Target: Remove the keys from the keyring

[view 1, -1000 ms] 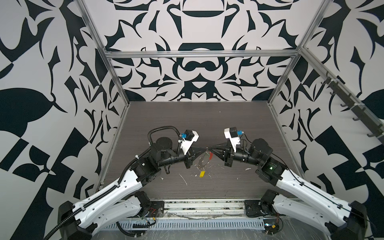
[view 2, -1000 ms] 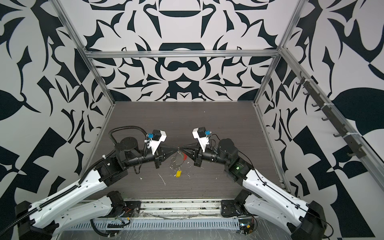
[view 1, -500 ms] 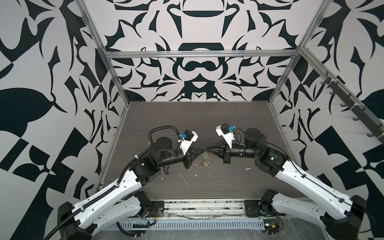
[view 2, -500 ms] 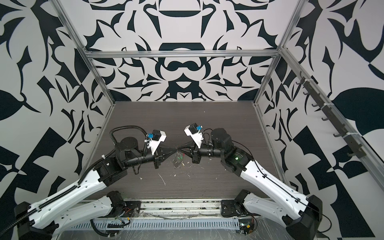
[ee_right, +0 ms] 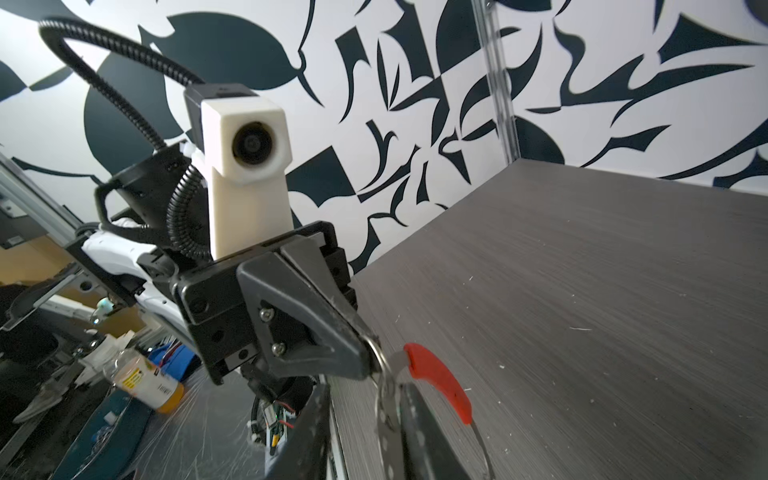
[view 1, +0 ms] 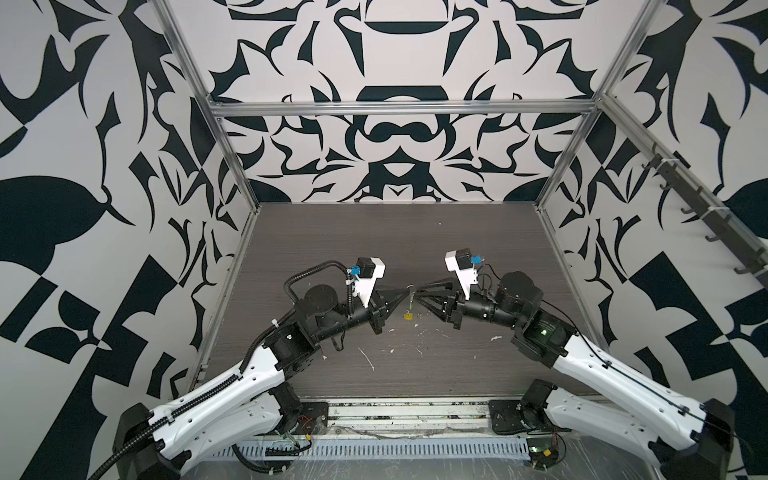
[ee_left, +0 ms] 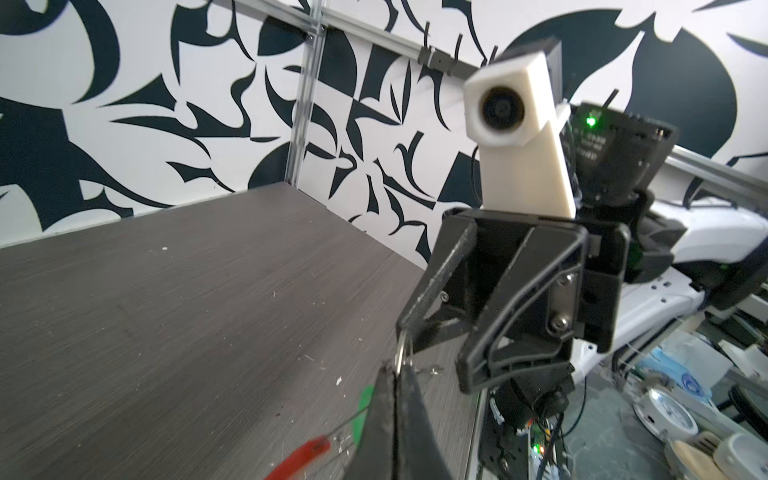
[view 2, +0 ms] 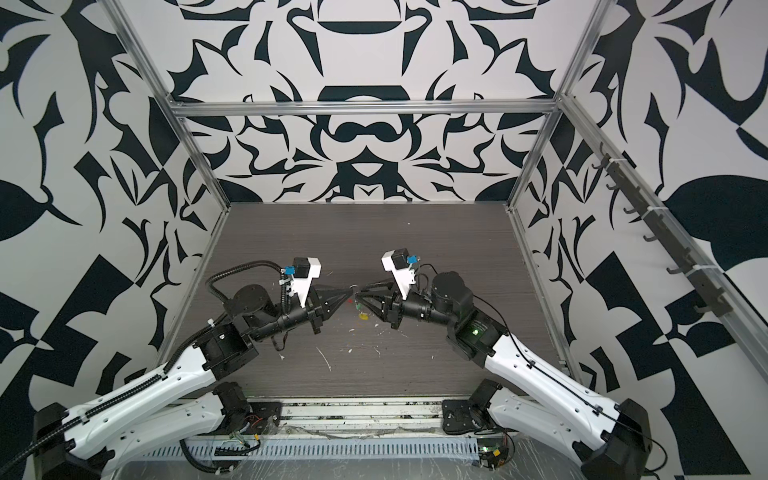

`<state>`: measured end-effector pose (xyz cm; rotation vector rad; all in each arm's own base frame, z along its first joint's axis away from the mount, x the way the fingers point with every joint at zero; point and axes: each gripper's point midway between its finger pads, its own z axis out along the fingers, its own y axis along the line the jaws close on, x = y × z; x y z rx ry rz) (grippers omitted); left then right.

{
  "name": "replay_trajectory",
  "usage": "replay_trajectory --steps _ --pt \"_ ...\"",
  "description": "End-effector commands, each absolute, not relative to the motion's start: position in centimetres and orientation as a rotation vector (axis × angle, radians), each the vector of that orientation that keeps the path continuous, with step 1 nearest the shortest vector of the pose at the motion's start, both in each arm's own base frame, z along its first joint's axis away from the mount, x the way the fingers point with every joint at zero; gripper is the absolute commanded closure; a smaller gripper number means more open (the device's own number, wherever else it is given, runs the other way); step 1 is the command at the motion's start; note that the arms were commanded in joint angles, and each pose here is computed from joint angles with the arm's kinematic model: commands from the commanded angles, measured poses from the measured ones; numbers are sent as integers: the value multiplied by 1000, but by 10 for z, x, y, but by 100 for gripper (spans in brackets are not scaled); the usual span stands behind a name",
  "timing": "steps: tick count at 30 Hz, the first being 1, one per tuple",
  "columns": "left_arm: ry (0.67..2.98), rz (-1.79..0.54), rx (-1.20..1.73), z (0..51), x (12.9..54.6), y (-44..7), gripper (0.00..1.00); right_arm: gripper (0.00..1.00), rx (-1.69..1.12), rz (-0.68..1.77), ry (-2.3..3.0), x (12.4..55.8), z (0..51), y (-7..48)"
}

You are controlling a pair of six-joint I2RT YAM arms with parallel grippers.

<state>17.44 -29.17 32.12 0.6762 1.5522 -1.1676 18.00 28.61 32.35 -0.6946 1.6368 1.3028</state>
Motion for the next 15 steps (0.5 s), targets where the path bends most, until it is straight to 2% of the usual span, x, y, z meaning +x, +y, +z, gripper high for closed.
replay_trajectory --steps 1,8,15 --pt "1412 -1237 579 357 172 -283 100 68 -589 1330 1444 183 364 277" --pt "1394 -1279 616 360 164 -287 100 68 -615 1394 1403 177 367 282" --pt "1399 -1278 625 359 165 -289 100 74 -652 1435 1390 172 374 287"
